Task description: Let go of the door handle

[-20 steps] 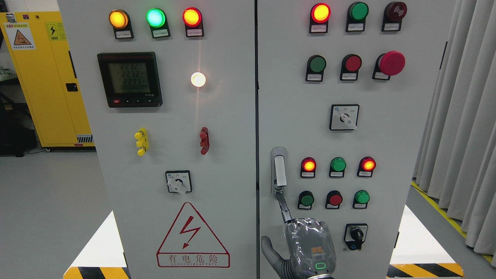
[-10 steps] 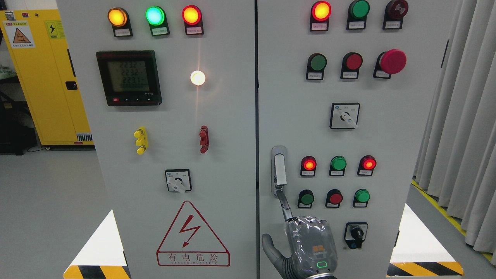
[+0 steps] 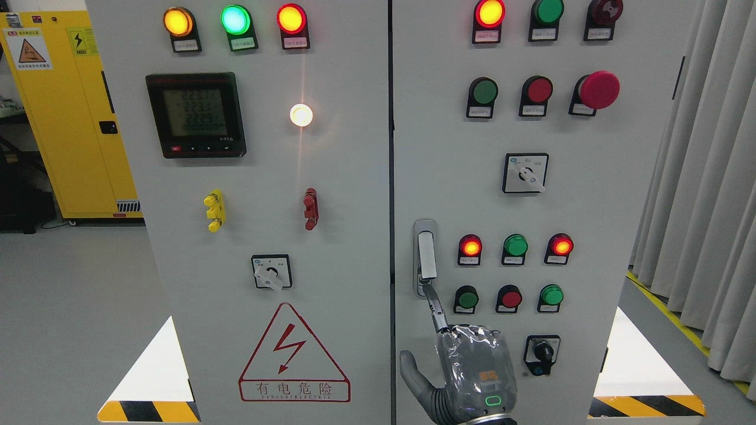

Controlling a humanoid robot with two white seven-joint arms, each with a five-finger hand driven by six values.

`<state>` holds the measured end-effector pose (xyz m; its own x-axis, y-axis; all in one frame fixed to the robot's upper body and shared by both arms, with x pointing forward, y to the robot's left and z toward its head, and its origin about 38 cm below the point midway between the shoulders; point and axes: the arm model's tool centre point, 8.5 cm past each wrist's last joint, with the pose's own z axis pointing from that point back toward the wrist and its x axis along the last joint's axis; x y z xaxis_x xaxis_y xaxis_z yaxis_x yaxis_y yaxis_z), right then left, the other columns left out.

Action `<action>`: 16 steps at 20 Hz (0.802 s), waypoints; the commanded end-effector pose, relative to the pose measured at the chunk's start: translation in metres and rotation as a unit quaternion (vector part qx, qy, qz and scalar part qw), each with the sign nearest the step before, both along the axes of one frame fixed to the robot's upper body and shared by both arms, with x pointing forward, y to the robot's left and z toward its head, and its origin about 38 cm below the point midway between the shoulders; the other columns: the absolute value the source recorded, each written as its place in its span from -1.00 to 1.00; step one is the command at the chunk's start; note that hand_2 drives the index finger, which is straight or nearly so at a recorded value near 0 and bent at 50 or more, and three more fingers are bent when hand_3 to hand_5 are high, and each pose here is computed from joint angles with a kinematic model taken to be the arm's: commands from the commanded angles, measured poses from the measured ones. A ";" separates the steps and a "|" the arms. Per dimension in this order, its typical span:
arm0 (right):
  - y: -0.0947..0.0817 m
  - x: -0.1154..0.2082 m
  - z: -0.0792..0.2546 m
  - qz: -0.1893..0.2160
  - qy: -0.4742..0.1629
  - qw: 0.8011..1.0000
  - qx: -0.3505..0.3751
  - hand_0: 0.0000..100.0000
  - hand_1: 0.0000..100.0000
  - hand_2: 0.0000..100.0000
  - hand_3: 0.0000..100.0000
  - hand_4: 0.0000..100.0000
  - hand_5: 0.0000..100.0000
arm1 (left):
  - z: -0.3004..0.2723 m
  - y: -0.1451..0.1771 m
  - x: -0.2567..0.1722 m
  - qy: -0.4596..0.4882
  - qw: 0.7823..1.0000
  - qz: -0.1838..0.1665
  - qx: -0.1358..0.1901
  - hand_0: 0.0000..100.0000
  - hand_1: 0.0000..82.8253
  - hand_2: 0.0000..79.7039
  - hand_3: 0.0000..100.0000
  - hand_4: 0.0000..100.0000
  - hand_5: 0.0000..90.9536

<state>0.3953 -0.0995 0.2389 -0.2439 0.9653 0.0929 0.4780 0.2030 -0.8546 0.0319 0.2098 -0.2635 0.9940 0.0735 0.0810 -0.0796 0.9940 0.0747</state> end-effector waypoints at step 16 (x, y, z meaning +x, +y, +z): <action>-0.006 -0.014 0.022 0.002 -0.028 1.000 0.014 0.21 -0.21 0.51 1.00 1.00 1.00 | 0.000 0.000 0.004 -0.006 1.000 0.000 -0.001 -0.76 0.34 -1.00 -1.00 -1.00 -1.00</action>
